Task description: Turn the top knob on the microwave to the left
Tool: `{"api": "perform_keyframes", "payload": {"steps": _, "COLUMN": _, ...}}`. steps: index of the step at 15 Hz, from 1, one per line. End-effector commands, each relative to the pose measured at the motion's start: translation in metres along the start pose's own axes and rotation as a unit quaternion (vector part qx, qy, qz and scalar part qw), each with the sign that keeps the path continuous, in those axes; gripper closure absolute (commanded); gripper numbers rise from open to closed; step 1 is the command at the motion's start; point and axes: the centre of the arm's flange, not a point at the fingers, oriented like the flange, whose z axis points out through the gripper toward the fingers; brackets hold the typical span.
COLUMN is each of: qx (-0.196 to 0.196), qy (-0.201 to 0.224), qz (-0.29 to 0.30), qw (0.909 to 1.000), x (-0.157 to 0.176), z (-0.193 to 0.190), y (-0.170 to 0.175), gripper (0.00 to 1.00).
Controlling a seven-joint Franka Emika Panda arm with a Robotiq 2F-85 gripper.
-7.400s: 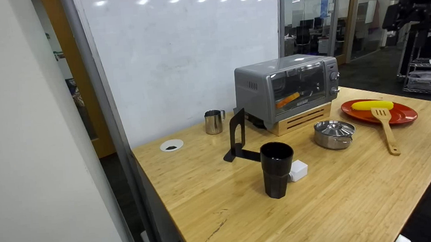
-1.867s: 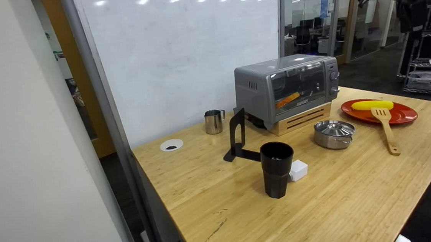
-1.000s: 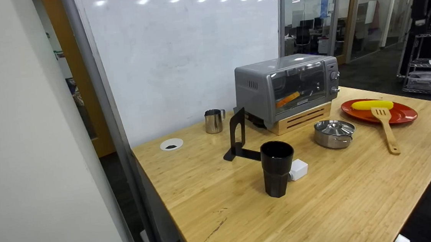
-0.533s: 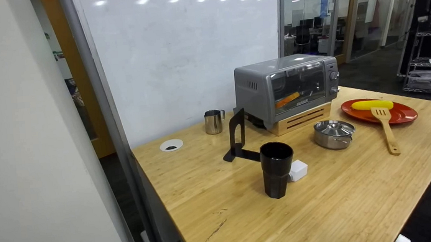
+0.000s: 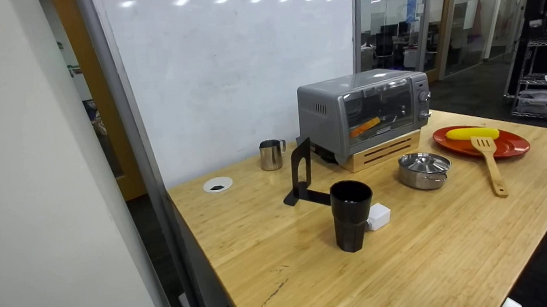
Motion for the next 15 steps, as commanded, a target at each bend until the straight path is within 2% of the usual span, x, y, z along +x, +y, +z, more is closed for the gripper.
{"api": "perform_keyframes", "payload": {"steps": 1, "qx": 0.020, "qy": 0.004, "qz": 0.029, "qw": 0.9994, "x": 0.052, "z": -0.035, "y": 0.011, "gripper": 0.00}}
{"api": "perform_keyframes", "payload": {"steps": 4, "qx": 0.032, "qy": 0.007, "qz": 0.070, "qw": 0.9970, "x": 0.101, "z": -0.060, "y": 0.015, "gripper": 0.00}}
{"api": "perform_keyframes", "payload": {"steps": 8, "qx": 0.032, "qy": 0.003, "qz": 0.107, "qw": 0.9938, "x": 0.144, "z": -0.062, "y": 0.019, "gripper": 0.00}}
{"api": "perform_keyframes", "payload": {"steps": 12, "qx": 0.025, "qy": -0.006, "qz": 0.105, "qw": 0.9942, "x": 0.161, "z": -0.046, "y": 0.025, "gripper": 0.00}}
{"api": "perform_keyframes", "payload": {"steps": 15, "qx": 0.010, "qy": -0.009, "qz": 0.076, "qw": 0.9970, "x": 0.158, "z": -0.013, "y": 0.022, "gripper": 0.00}}
